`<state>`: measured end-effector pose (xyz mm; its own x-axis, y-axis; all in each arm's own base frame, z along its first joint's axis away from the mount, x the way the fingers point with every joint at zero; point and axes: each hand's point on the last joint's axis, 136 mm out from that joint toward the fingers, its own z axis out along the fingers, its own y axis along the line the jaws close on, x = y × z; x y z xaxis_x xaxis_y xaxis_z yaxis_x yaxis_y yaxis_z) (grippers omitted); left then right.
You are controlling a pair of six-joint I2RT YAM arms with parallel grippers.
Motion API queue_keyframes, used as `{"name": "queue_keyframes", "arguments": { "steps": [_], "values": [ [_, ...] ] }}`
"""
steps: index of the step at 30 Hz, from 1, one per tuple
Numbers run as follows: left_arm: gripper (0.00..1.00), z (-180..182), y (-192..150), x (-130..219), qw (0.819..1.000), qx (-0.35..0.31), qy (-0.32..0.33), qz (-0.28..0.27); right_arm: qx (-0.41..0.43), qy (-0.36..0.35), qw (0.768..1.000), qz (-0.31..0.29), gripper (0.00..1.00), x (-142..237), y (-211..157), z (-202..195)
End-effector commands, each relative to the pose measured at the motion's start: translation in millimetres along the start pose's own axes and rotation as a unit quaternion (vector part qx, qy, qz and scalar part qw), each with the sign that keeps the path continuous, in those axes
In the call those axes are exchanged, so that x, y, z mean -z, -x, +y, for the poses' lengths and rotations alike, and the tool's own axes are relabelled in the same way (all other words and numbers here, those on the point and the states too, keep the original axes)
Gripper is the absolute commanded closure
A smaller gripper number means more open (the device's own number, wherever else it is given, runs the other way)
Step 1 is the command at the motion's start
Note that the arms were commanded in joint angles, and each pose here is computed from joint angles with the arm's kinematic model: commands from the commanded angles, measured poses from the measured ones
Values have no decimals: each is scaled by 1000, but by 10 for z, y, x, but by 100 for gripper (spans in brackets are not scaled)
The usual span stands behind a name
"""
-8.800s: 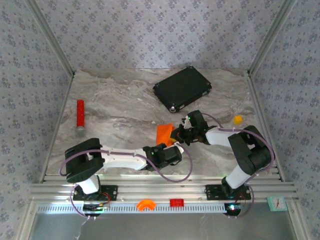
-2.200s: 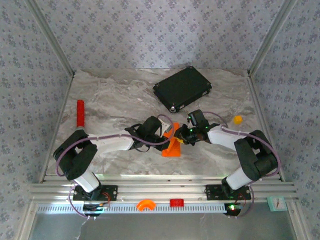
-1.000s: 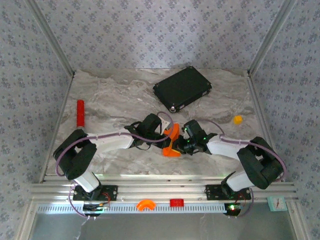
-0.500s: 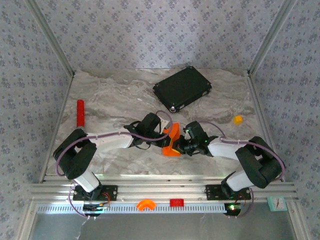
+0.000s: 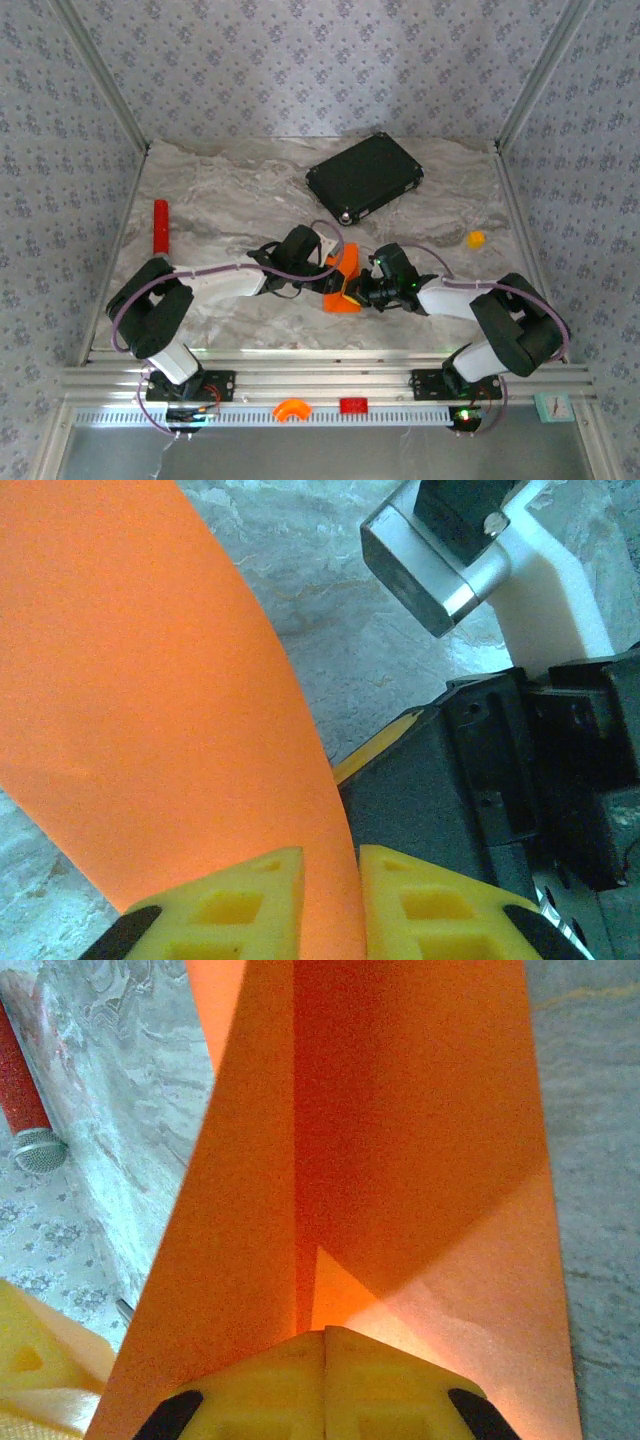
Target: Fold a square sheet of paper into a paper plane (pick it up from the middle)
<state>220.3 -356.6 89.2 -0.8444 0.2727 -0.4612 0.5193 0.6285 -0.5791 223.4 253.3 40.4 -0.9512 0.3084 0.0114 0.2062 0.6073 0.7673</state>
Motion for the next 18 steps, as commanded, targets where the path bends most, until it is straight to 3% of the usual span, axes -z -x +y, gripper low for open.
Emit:
{"name": "queue_keyframes", "arguments": {
  "steps": [1,18],
  "values": [
    [75,-14,-5,20,1000,-2,-11,-3,-12,8,1000,0,93,2,12,10],
    [71,20,-108,41,1000,-9,-6,-1,-22,5,1000,2,93,-26,18,-22]
  ]
}}
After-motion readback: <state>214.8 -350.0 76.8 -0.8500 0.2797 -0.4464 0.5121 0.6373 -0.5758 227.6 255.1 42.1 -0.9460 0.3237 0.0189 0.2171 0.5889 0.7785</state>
